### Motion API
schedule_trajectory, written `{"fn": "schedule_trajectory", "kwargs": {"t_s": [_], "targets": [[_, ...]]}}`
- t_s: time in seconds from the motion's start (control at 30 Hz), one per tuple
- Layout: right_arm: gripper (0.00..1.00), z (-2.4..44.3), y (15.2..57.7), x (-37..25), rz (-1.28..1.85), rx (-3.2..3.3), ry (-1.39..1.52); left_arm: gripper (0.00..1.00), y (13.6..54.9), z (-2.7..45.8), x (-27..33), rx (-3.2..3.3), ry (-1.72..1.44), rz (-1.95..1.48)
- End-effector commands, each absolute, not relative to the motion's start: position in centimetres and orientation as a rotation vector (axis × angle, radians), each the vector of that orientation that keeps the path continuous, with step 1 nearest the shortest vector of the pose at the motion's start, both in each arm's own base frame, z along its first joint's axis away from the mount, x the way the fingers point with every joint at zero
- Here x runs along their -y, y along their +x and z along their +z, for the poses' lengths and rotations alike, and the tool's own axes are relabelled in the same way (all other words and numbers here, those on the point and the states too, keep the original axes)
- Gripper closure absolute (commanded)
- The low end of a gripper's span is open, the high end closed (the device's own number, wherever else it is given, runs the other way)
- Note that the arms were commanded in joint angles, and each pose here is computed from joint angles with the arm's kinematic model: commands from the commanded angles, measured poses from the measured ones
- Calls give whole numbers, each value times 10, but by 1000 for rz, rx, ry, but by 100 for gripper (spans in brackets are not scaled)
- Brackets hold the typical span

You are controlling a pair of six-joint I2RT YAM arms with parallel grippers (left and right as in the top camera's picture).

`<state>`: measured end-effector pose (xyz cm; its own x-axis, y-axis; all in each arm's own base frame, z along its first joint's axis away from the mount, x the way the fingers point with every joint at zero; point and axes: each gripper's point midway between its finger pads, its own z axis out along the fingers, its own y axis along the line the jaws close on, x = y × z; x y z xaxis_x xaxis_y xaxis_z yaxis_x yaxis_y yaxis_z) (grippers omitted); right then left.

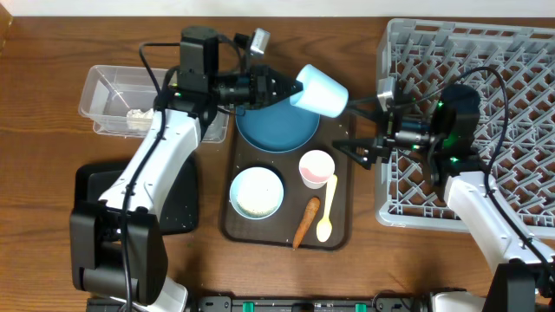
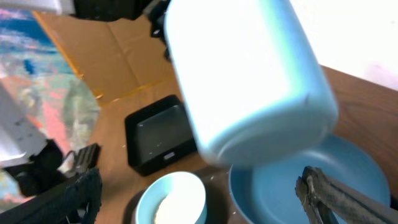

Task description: Sort waste into correct bins and load items into the dishwasher rack

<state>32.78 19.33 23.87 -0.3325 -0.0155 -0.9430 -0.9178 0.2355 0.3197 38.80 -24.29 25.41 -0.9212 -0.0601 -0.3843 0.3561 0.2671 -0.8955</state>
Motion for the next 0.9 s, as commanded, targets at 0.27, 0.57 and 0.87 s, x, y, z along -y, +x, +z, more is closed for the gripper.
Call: {"fn": "schedule_trajectory", "kwargs": {"t_s": [0.27, 0.57, 0.87], "targets": [[2, 235, 369, -187, 1013, -1677, -726, 94, 383, 257, 249, -2214, 269, -1752], [2, 254, 362, -201, 1017, -1558, -809, 94, 382, 257, 250, -2215, 273, -1754], [8, 276, 342, -221, 1054, -1396, -941, 94, 379, 257, 255, -2218, 288, -1760]]}}
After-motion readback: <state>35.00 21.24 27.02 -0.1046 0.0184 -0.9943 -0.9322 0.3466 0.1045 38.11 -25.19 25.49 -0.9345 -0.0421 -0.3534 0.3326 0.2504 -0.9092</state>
